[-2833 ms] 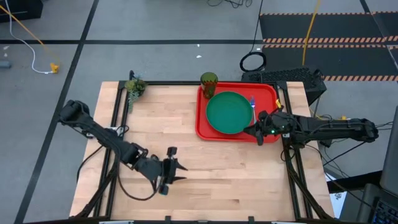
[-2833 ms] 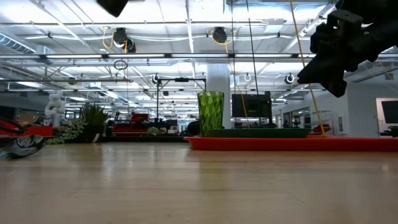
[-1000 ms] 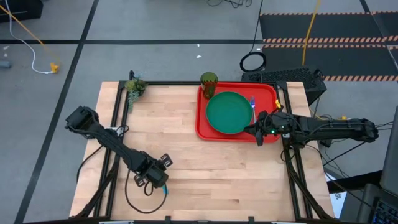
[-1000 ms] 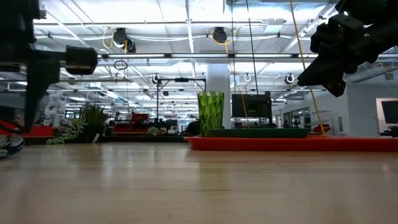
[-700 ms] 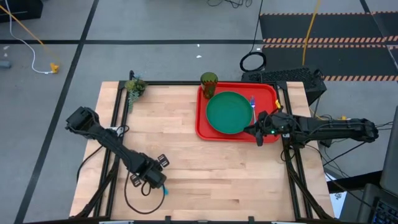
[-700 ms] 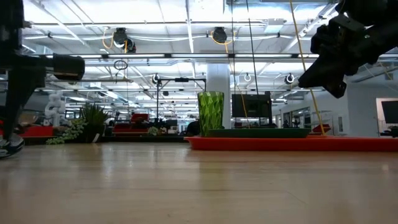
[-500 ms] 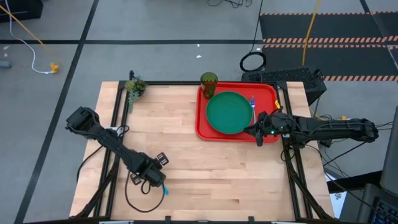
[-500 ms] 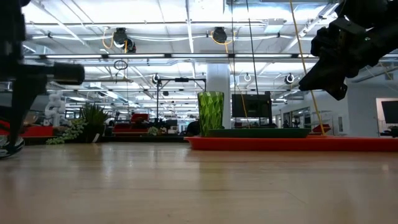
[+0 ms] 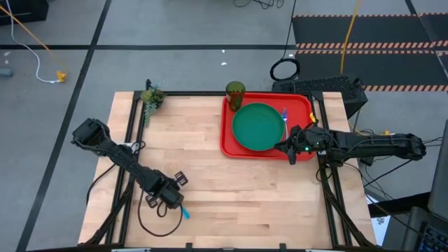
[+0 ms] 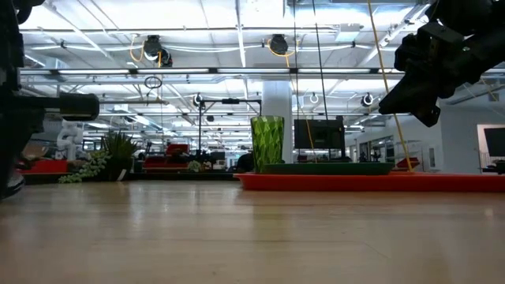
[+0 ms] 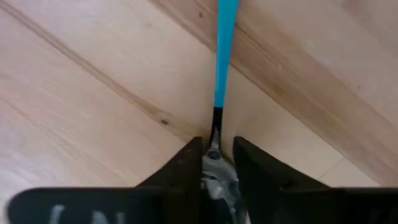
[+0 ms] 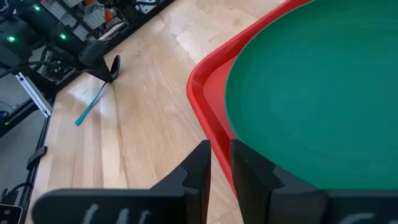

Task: Pick and place plate/cup/fork/spoon on tray
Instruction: Put the blue spoon beside the fork on the red tray

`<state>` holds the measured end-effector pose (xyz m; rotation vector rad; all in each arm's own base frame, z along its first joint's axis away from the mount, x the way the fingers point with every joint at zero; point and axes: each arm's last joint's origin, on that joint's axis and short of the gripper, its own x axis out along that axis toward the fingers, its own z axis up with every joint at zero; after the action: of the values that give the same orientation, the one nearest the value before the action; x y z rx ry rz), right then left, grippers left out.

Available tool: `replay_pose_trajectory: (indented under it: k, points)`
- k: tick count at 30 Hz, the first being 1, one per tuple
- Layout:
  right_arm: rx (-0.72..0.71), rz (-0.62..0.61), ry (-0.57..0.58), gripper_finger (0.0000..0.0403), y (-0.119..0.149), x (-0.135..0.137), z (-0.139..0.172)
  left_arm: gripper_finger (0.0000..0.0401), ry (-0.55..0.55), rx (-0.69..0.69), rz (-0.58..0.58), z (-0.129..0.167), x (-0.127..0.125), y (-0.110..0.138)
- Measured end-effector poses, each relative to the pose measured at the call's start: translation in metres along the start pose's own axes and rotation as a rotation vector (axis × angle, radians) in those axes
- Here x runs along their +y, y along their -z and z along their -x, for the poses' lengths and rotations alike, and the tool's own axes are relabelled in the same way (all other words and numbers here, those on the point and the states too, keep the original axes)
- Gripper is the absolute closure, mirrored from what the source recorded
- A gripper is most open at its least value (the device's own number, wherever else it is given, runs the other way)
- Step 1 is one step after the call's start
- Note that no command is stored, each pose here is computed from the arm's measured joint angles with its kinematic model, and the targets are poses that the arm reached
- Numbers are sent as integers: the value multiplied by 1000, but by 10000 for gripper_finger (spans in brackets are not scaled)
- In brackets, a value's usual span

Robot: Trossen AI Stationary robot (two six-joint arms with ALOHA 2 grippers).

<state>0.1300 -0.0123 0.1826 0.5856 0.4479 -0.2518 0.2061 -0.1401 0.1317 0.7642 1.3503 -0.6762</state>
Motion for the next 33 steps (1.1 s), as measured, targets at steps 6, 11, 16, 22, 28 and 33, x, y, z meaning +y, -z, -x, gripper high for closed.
replay_pose_trajectory:
  k: [6,11,16,22,28,33]
  points:
    - [-4,-22,-3,348,0,0,0,383,2,-12,12,-1,1,0]
    - [-41,-113,-39,348,-4,3,0,380,-29,-34,92,-2,9,-1]
    - [-106,-133,-150,348,-11,13,2,382,-101,-59,124,0,14,-3]
    - [-199,-119,-213,348,-15,26,5,390,-289,-53,238,7,29,3]
    - [-296,-20,-230,348,-16,41,1,381,-448,-116,308,15,51,3]
    - [-301,85,-123,348,-20,61,-12,394,-525,-169,387,18,77,8]
